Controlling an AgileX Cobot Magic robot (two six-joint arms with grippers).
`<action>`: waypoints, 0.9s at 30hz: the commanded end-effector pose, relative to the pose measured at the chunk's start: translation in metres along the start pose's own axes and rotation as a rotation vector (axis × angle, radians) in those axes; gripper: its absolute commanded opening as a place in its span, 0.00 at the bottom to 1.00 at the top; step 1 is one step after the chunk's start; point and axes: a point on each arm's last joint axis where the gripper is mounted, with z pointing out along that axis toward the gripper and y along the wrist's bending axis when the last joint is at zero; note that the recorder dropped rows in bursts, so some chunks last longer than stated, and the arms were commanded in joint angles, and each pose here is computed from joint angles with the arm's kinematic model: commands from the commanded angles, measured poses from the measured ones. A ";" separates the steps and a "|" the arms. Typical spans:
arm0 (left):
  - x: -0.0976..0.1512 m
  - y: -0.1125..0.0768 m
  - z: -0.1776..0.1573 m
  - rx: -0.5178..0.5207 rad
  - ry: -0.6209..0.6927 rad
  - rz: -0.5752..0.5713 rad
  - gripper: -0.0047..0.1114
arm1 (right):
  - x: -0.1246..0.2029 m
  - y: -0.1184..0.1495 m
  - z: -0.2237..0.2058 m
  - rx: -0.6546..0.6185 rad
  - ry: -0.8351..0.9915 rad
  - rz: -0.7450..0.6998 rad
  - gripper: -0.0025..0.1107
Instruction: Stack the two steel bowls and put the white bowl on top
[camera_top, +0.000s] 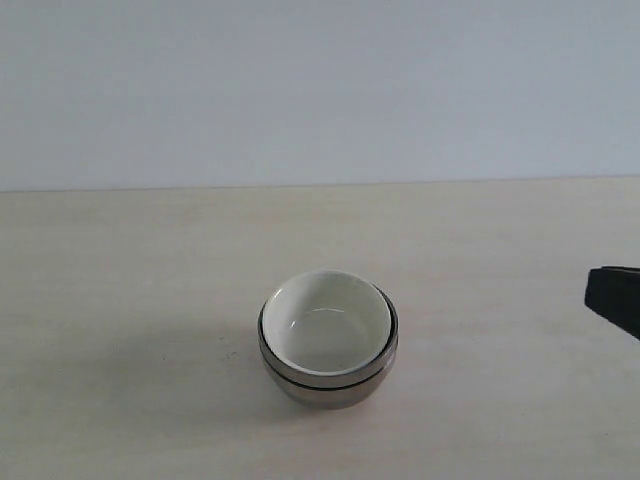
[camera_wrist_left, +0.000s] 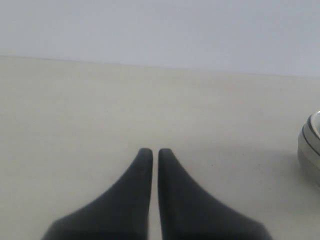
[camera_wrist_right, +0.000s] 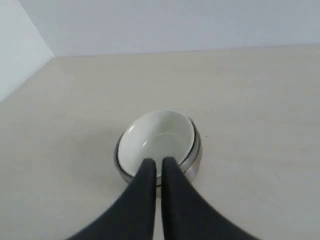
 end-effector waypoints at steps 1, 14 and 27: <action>0.001 0.000 0.000 -0.003 0.001 0.000 0.07 | 0.028 -0.020 -0.010 0.083 -0.170 0.008 0.02; 0.001 0.000 0.000 -0.003 0.001 0.000 0.07 | 0.066 -0.035 -0.041 0.121 -0.484 -0.140 0.02; 0.001 0.000 0.000 -0.003 0.001 0.000 0.07 | 0.071 -0.037 -0.038 0.153 -0.421 -0.155 0.02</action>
